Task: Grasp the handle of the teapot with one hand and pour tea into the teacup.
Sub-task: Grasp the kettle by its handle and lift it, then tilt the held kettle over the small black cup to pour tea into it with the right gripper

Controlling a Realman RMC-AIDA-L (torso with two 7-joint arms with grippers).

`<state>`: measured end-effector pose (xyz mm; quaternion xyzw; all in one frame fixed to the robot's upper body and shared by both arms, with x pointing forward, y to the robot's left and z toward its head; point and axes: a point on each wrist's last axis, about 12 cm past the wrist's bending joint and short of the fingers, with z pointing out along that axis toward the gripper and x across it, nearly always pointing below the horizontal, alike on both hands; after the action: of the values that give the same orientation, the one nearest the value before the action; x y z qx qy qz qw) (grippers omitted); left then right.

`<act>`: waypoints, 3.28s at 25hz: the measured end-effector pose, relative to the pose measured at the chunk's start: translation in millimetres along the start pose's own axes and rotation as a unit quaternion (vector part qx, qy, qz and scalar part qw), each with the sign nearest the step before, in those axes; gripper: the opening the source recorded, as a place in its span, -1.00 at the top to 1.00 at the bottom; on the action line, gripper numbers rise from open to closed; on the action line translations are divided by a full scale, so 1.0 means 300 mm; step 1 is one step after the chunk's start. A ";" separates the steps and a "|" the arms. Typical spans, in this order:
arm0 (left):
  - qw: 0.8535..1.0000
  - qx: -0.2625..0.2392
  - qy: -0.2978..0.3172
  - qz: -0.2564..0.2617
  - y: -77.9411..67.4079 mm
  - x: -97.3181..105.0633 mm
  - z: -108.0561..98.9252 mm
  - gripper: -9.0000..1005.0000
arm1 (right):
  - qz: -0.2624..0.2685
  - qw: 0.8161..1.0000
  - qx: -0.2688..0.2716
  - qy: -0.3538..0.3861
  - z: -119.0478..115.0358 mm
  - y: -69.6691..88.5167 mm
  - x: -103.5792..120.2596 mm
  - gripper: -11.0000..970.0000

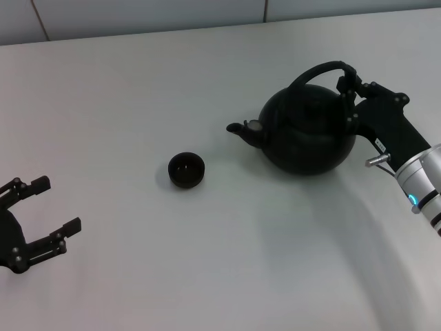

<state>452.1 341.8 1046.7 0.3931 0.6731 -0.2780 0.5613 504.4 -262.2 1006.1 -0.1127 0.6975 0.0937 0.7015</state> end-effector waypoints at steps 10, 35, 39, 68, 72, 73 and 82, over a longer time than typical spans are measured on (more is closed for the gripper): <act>1.000 -0.001 -0.001 0.000 -0.001 0.000 -0.003 -0.66 | 0.016 1.000 -0.002 -0.015 0.031 -0.018 -0.025 0.79; 1.000 -0.007 -0.011 0.000 0.000 -0.005 0.001 -0.66 | -0.043 0.979 -0.198 0.017 0.294 -0.124 -0.244 0.81; 1.000 -0.006 -0.014 -0.001 -0.003 -0.005 0.001 -0.66 | -0.068 0.971 -0.228 0.029 0.349 -0.080 -0.264 0.81; 1.000 -0.014 -0.022 -0.004 -0.008 -0.005 -0.013 -0.66 | -0.237 0.931 -0.279 0.000 0.376 -0.049 -0.295 0.81; 1.000 -0.014 -0.022 -0.006 -0.007 -0.005 -0.013 -0.66 | -0.249 0.927 -0.279 -0.004 0.384 -0.052 -0.305 0.81; 1.000 -0.014 -0.022 -0.006 -0.007 -0.005 -0.013 -0.66 | -0.253 0.926 -0.280 -0.004 0.385 -0.052 -0.307 0.81; 1.000 -0.014 -0.021 -0.004 -0.007 -0.005 -0.013 -0.66 | -0.286 0.915 -0.285 -0.013 0.393 -0.047 -0.313 0.81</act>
<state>448.3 343.5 1048.9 0.3767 0.6663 -0.2791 0.5799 620.4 -239.3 1100.6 -0.5008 0.5702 0.0852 0.6456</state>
